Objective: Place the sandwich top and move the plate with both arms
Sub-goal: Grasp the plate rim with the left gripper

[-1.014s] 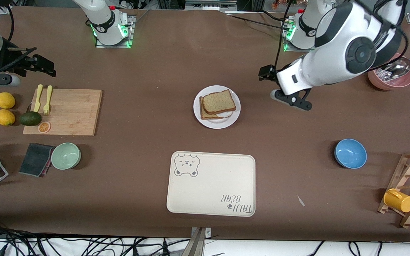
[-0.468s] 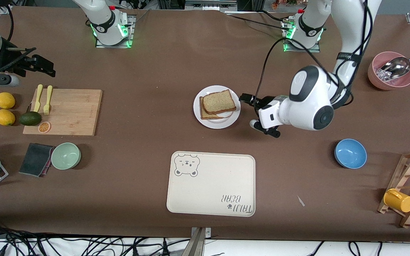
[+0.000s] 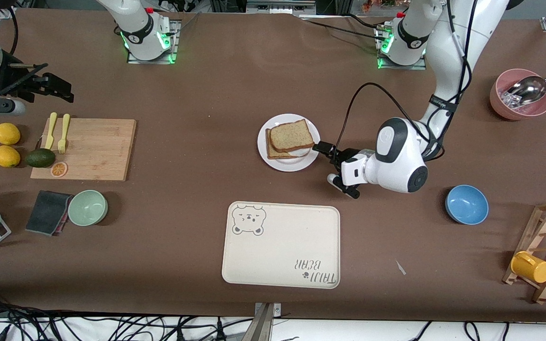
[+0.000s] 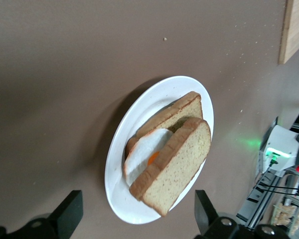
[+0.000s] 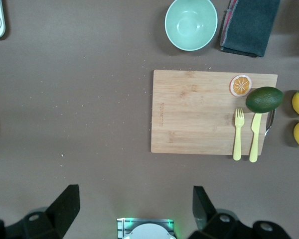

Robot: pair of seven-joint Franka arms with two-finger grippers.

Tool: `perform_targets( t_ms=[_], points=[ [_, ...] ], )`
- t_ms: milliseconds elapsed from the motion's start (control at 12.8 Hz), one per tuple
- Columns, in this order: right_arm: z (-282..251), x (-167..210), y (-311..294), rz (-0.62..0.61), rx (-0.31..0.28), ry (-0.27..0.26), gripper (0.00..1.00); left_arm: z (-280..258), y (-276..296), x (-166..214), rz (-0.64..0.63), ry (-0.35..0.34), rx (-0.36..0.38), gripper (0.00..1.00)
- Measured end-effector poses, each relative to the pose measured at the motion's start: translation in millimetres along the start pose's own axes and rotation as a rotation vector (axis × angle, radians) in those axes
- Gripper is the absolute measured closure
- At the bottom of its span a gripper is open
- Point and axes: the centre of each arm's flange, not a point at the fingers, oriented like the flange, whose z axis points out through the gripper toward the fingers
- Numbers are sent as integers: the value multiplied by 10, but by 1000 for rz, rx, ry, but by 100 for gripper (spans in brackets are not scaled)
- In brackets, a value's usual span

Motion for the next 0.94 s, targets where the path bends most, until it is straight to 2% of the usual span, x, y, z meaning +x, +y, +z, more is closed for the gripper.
perform_targets(
  t_ms=[156,312,546,780,936],
  points=[
    [0,0,1,0,0,0,0,95,-177,14,15,9,-11,18],
    [1,0,1,0,0,0,0,248,-353,27,32,23,-57,44],
    [1,-1,2,0,0,-1,0,455,-512,45,35,55,-135,54],
    [2,-1,2,0,0,-1,0,591,-621,35,53,60,-158,55],
    [5,0,2,0,0,-3,0,675,-672,37,49,72,-163,75]
  ],
)
